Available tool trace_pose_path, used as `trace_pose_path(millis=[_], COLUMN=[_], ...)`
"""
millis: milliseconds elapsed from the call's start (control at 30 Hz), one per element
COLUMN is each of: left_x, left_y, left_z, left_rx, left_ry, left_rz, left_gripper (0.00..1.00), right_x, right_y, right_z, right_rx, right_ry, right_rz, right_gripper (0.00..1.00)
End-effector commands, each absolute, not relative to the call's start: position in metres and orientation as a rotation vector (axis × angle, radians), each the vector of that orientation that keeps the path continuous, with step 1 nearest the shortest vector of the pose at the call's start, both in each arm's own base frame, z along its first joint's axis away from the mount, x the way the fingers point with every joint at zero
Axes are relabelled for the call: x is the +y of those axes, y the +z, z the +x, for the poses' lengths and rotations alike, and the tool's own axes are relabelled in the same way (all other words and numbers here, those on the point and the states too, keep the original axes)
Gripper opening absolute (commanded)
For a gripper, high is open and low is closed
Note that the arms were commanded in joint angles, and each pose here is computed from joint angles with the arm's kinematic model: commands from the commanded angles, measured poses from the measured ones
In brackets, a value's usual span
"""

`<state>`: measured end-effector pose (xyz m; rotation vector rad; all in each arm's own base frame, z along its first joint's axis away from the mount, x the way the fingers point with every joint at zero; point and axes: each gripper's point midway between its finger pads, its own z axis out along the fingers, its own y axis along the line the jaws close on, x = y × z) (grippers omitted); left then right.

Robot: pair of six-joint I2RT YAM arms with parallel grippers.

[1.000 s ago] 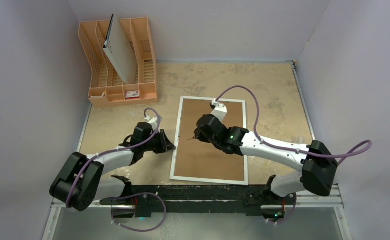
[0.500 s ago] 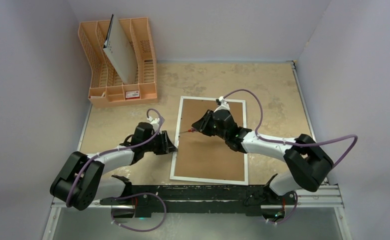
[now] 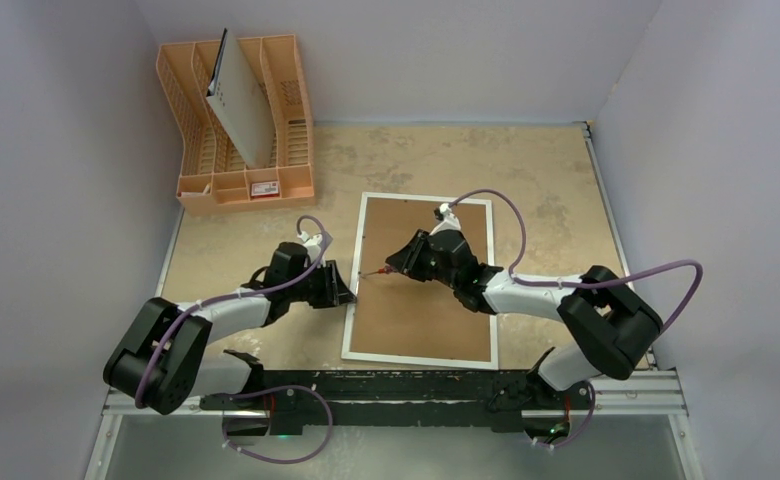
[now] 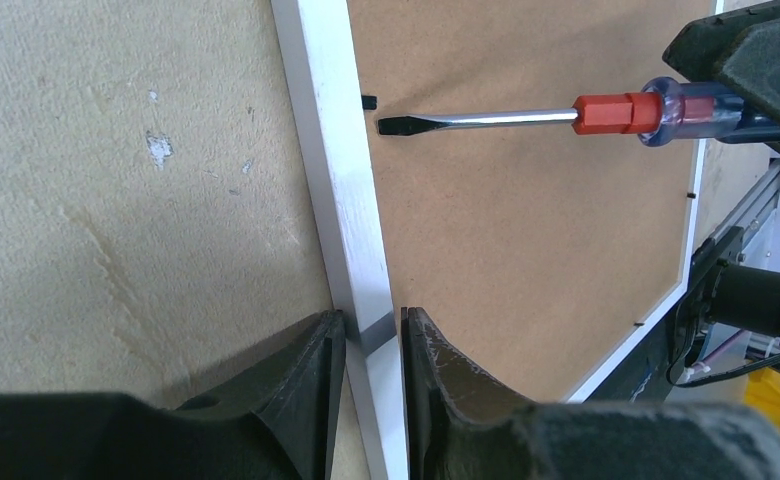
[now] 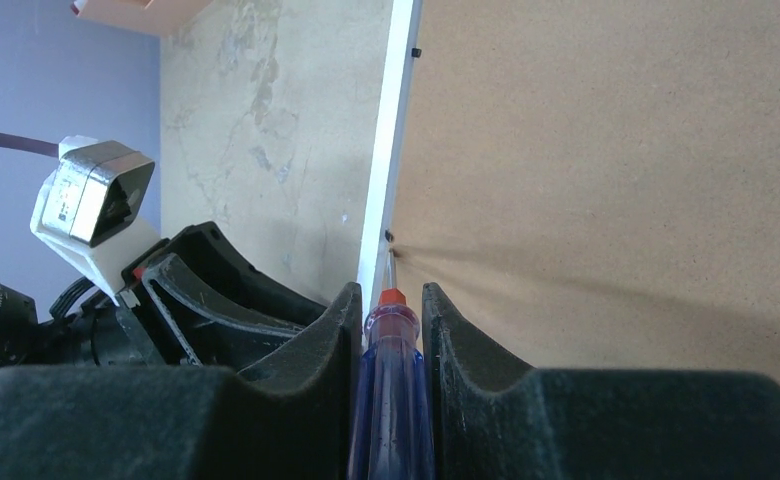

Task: Take the photo out of the frame
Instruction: Release the photo frame item from the photo frame.

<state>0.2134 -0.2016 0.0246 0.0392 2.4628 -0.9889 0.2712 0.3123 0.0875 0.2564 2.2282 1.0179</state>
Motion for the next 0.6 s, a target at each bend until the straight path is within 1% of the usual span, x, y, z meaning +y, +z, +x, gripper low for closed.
trace_pose_path(millis=[0, 333, 567], left_x=[-0.205, -0.206, -0.207], left_y=[0.029, 0.031, 0.031], left_z=[0.217, 0.218, 0.218], left_rx=[2.45, 2.447, 2.442], left_ry=[-0.986, -0.983, -0.994], left_rz=[0.094, 0.11, 0.122], left_gripper=[0.29, 0.3, 0.3], right_x=[0.31, 0.304, 0.315], right_y=[0.096, 0.084, 0.073], right_z=[0.279, 0.283, 0.281], right_rx=[2.162, 2.171, 2.221], right_ry=[1.032, 1.009, 1.041], right_rz=[0.263, 0.299, 0.275], right_gripper=[0.0, 0.0, 0.0])
